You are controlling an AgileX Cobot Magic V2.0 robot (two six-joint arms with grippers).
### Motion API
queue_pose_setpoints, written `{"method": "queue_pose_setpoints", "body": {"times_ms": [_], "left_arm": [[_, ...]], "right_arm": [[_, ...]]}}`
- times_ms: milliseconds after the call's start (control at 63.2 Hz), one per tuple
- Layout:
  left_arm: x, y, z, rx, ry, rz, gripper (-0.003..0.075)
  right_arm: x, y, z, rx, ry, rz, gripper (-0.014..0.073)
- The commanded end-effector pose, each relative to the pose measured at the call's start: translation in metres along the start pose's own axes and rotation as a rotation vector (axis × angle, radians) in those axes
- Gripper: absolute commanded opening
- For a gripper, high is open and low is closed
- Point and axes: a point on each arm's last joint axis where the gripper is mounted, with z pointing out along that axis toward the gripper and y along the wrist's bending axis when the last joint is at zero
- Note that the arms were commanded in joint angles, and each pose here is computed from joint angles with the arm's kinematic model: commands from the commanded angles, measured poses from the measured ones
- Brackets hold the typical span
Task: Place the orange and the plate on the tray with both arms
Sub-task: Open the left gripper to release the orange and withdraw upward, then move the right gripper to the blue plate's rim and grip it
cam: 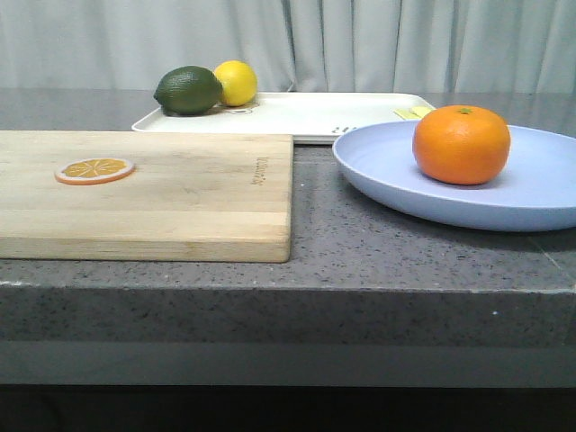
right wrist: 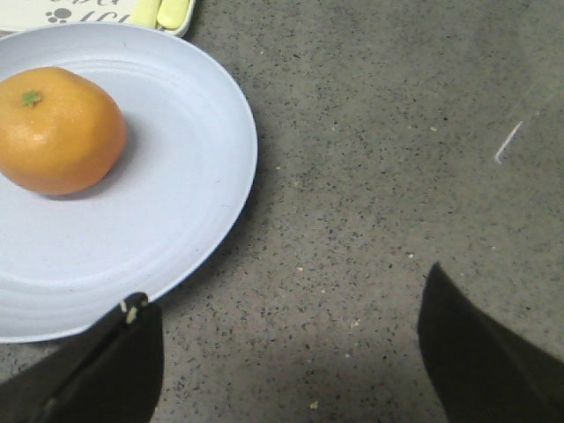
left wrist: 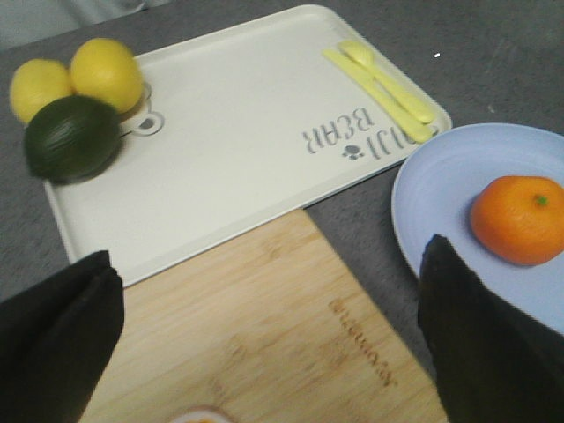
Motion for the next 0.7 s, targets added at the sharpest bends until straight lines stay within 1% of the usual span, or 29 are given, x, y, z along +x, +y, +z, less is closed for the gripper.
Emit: {"method": "queue_pose_setpoints", "body": {"times_ms": [0,127,269,348,427,459,602,681], "left_arm": [[0.002,0.007,-0.041,-0.024,-0.112,-0.042,0.0661],[0.030,0.011,-0.072,-0.052,-0.132,-0.056,0.0661],[0.063,0.007,-0.096,-0.055,-0.138,-0.059,0.0661],[0.078,0.006,-0.103,-0.055,-0.129,-0.059,0.0661],[0.090,0.004,-0.111,-0.054,-0.125,-0.058,0.0661],[0.095,0.004,-0.113,-0.054,-0.124,-0.058,0.0661],[0.099,0.003,-0.119,-0.054,-0.137,-0.057,0.0661],[0.099,0.003,-0.119,-0.054,-0.137,-0.057,0.0661]], "right_arm": [[-0.013,0.000,-0.003,0.005,-0.094,-0.027,0.0601],[-0.013,0.000,-0.003,0.005,-0.093,-0.027,0.0601],[-0.011,0.001,-0.003,-0.010,-0.068,0.005,0.0601],[-0.008,0.001,0.003,-0.011,-0.001,0.014,0.0587],[-0.005,0.003,0.007,-0.019,0.088,0.032,0.0567],[-0.004,0.004,0.011,-0.025,0.143,0.044,0.0556],[-0.013,0.006,0.028,-0.029,0.280,0.057,0.0536],[-0.025,0.007,0.036,-0.029,0.322,0.040,0.0532]]}}
